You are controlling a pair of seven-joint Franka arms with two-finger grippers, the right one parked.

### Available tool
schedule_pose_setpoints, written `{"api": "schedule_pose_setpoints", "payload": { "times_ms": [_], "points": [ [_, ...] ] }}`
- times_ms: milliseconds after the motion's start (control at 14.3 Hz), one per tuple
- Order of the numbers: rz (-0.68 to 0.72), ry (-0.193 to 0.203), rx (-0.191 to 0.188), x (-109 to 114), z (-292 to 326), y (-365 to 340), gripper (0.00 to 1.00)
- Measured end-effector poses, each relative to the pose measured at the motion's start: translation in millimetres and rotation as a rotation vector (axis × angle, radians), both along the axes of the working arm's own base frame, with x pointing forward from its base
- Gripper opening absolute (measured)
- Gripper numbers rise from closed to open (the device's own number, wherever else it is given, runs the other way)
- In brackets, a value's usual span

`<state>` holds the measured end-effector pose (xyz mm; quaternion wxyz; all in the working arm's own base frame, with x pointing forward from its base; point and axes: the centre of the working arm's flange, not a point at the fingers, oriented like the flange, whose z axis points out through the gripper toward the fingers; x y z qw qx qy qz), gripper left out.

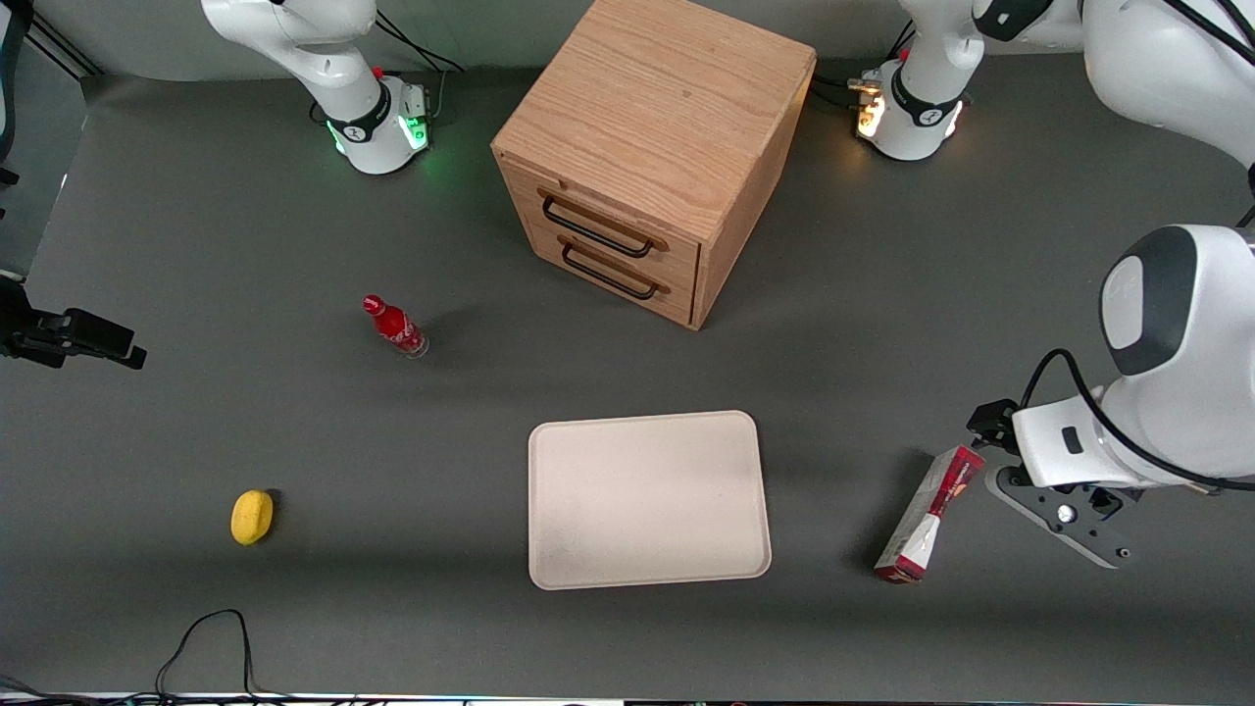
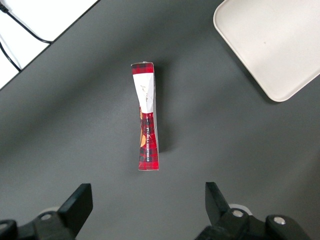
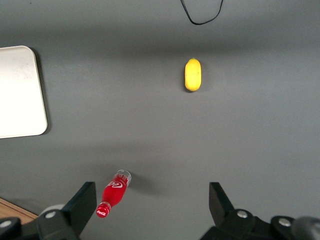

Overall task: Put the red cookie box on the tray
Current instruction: 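Lower the left gripper around the box's end and close it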

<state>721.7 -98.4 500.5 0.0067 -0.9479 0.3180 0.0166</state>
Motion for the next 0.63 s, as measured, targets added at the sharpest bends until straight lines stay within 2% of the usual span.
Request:
{"api": "schedule_pose_setpoints", "payload": {
  "times_ms": [210,489,629],
  "points": [
    [0.003,0.002,-0.008,3.6,-19.6,2.2,1.00],
    [0.000,0.004,-0.010,8.1,-83.3,1.1,1.00],
    [0.001,-0.024,-0.013,10.1,-110.6,2.3,1.00]
  ]
}}
